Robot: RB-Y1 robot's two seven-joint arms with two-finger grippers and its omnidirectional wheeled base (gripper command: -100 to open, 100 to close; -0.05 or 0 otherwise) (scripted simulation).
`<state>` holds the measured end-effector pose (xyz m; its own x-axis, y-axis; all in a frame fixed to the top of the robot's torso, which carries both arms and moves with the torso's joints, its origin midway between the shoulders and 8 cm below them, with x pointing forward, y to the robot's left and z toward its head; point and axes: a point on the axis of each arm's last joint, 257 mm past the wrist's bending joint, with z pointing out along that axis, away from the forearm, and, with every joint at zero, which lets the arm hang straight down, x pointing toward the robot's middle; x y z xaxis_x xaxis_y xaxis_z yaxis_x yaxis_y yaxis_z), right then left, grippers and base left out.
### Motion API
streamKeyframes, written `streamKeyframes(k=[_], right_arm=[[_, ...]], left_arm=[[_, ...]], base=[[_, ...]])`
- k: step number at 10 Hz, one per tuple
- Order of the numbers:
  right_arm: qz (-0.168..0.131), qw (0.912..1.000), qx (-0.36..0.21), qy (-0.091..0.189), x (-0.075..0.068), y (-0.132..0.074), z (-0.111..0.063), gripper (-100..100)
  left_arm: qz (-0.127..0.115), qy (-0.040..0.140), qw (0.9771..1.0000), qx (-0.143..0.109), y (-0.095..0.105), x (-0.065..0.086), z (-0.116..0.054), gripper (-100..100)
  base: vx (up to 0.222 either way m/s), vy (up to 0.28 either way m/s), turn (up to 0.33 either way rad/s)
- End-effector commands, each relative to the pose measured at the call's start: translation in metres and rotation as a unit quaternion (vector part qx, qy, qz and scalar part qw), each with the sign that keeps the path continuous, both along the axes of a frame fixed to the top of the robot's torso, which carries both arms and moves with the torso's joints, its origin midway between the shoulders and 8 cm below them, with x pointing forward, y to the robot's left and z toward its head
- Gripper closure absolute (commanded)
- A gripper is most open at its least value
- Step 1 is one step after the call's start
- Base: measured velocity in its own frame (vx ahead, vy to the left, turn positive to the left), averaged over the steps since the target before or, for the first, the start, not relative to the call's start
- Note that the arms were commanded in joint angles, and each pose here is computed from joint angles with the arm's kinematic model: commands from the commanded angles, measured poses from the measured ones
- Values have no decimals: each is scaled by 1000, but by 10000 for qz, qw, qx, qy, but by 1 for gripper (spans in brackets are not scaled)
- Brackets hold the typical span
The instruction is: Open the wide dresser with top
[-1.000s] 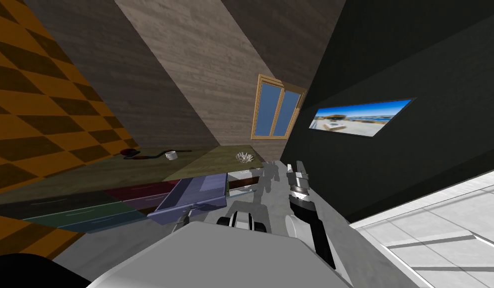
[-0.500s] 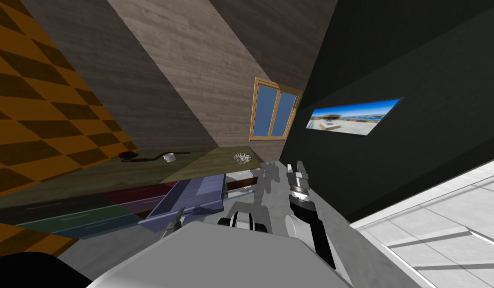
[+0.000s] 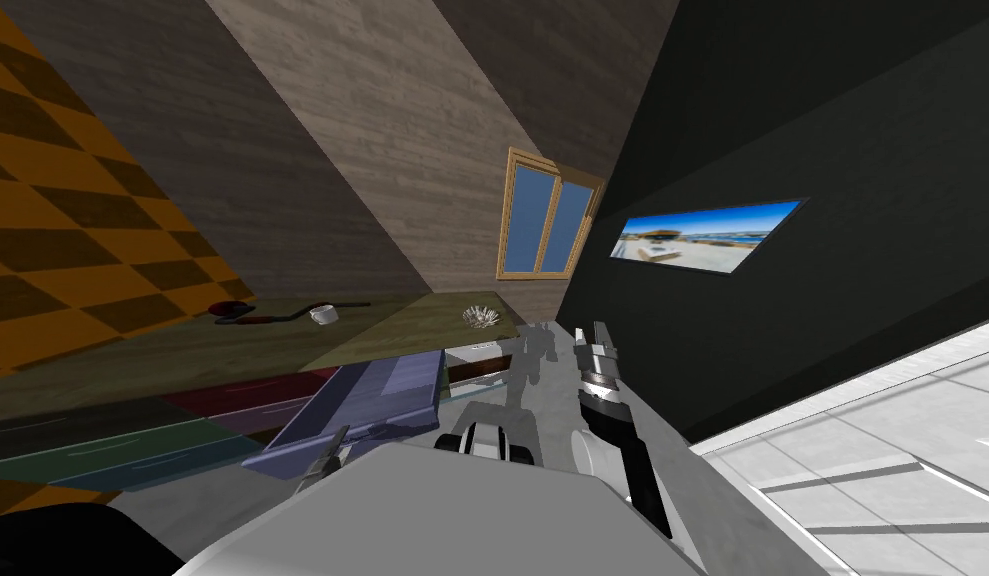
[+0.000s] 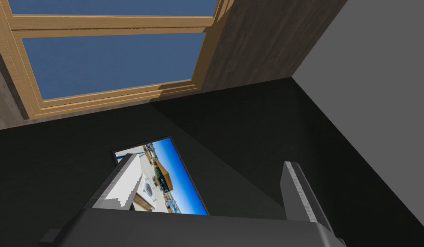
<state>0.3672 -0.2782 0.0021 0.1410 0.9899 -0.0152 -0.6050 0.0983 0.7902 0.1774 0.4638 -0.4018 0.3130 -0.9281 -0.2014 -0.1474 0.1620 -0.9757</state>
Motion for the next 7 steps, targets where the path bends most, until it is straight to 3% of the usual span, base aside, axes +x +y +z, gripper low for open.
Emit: streamKeyframes(k=[1, 2, 3, 4, 7], right_arm=[[0, 10000, 0, 0, 0, 0, 0, 0], [0, 10000, 0, 0, 0, 0, 0, 0], [0, 10000, 0, 0, 0, 0, 0, 0], [0, 10000, 0, 0, 0, 0, 0, 0], [0, 10000, 0, 0, 0, 0, 0, 0]], left_arm=[[-22, -102, 9999, 43, 12, -5, 16, -100], [-14, -99, 9999, 35, 18, -11, 22, -100], [40, 50, 10000, -54, 12, -17, 7, -100], [67, 97, 9999, -90, 12, -20, 4, 0], [125, 226, 9995, -164, 10, -26, -5, 0]], base=[[29, -37, -5], [29, -37, -22], [15, -8, 4], [3, 5, 6], [0, 0, 0]])
